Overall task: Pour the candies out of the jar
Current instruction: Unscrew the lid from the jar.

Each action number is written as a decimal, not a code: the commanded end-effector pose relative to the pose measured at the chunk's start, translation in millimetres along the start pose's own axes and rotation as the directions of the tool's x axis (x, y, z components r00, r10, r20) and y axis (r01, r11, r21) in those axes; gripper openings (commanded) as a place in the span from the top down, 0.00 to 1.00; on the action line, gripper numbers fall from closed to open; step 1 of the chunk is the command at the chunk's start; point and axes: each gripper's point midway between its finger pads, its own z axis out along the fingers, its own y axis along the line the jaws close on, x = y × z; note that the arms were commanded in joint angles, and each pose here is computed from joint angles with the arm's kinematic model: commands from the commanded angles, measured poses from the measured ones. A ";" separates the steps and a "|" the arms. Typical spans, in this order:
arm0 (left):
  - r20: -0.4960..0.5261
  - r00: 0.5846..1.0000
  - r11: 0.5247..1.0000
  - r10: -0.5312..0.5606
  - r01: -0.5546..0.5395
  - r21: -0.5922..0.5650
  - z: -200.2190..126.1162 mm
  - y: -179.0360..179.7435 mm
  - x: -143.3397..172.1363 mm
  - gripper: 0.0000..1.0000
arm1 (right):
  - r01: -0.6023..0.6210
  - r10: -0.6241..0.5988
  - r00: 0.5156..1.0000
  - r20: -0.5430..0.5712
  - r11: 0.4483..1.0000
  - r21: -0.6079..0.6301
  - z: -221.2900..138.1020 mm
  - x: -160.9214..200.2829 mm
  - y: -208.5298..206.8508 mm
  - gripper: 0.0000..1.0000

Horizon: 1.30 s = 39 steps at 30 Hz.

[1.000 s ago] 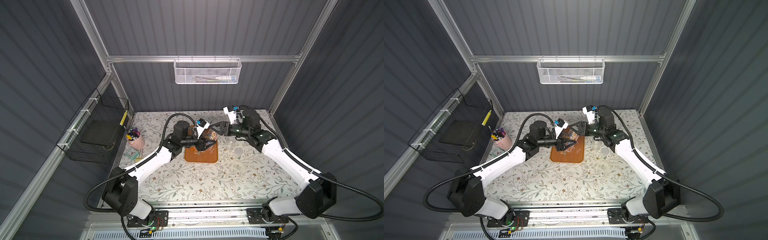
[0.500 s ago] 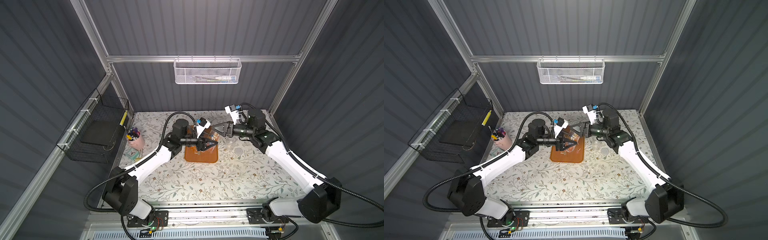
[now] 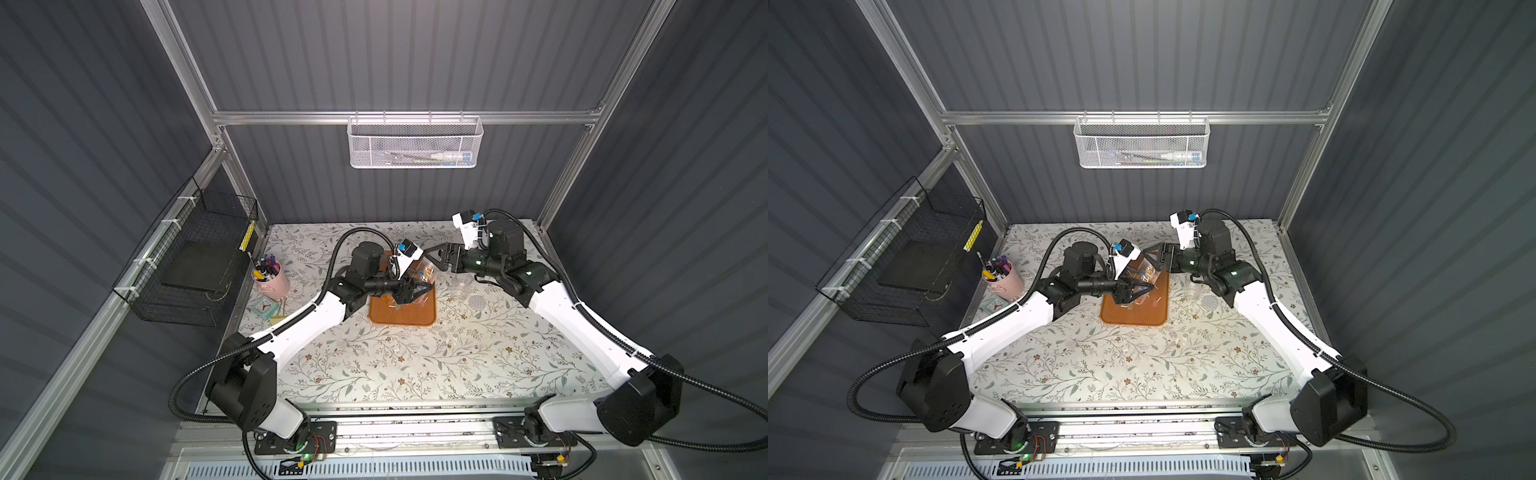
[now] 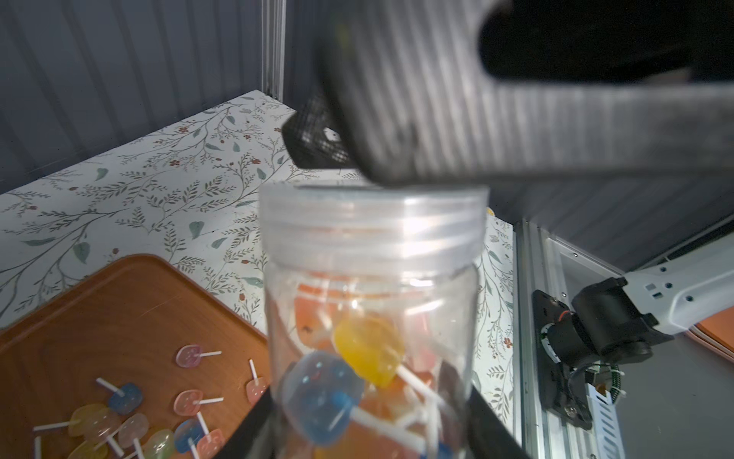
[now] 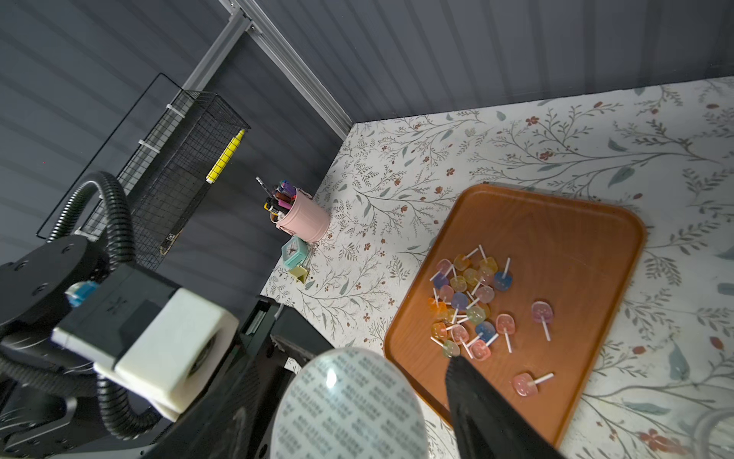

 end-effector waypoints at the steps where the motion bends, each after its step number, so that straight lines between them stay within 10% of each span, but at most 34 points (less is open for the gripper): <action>1: 0.016 0.999 0.998 0.047 -0.047 -0.038 -0.7 1.0 -8.0 1.00 | -0.013 0.013 1.000 -0.003 0.999 0.035 7.7 -2.6 0.5 0.26; 13: -0.003 0.999 0.995 0.052 -0.052 -0.082 -0.1 5.7 -5.3 1.00 | -0.022 0.023 1.000 -0.019 0.998 0.056 16.4 -1.0 4.5 0.44; 30: 0.016 0.998 0.991 0.057 -0.055 -0.125 -4.5 10.5 -8.6 1.00 | -0.036 0.040 0.998 -0.041 0.995 0.090 17.2 7.0 -3.5 0.20; 39: 0.028 0.998 0.989 0.054 -0.050 -0.139 -5.0 12.7 -11.1 1.00 | -0.042 0.046 0.998 -0.046 0.995 0.096 18.0 10.2 -5.2 0.30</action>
